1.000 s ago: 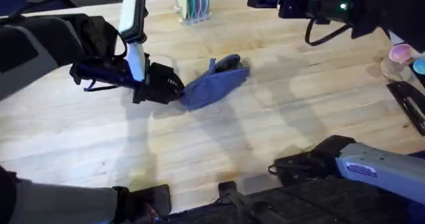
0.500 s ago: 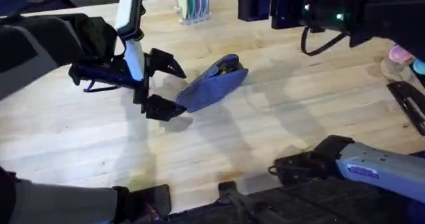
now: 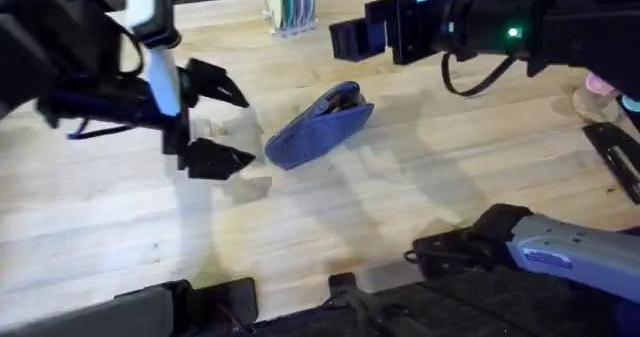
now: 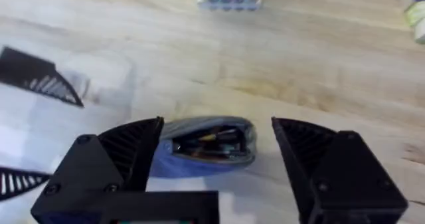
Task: Unzip the bag, pick up the pens from the table one at a time and place them inside, then zip the bag closed.
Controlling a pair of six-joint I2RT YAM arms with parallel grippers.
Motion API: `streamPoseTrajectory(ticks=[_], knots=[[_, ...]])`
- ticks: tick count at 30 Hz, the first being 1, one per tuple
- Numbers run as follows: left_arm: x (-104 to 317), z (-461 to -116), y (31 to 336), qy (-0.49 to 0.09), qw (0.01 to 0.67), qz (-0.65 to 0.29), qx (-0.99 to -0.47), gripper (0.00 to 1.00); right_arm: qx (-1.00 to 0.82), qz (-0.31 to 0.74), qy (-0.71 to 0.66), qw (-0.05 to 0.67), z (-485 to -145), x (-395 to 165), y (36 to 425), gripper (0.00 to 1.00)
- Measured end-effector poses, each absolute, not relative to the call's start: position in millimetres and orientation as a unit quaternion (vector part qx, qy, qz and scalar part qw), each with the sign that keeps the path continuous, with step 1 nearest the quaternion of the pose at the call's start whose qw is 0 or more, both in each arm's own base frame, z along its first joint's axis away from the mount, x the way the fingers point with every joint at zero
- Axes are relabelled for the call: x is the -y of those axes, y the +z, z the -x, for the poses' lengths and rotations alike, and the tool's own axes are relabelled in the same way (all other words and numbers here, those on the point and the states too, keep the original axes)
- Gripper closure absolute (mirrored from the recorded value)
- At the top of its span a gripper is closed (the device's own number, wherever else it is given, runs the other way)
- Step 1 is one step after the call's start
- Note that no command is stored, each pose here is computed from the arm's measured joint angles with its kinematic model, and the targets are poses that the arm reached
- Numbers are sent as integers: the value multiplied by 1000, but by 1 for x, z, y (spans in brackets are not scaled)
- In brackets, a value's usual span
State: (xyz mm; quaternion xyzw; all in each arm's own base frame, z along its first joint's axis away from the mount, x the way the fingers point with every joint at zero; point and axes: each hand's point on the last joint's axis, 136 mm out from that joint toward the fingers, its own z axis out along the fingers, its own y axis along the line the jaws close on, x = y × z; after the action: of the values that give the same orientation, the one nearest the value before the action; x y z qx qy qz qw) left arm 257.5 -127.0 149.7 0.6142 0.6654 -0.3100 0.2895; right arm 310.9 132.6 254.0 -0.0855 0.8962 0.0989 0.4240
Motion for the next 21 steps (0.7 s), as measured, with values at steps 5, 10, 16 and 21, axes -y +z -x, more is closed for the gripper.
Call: streamPoseTrajectory(ticks=[5,10,16,21], knots=[[112,-257,174,-252,323,-623,-667,6,-909,111,132,380,-297,-146,239,4],[100,-255,194,-210,353,-620,-668,6,-922,136,159,326,-290,-161,216,4],[87,-251,208,-176,372,-612,-675,7,-929,162,188,275,-287,-178,192,4],[83,-247,209,-176,369,-605,-683,6,-936,167,191,245,-287,-183,176,4]])
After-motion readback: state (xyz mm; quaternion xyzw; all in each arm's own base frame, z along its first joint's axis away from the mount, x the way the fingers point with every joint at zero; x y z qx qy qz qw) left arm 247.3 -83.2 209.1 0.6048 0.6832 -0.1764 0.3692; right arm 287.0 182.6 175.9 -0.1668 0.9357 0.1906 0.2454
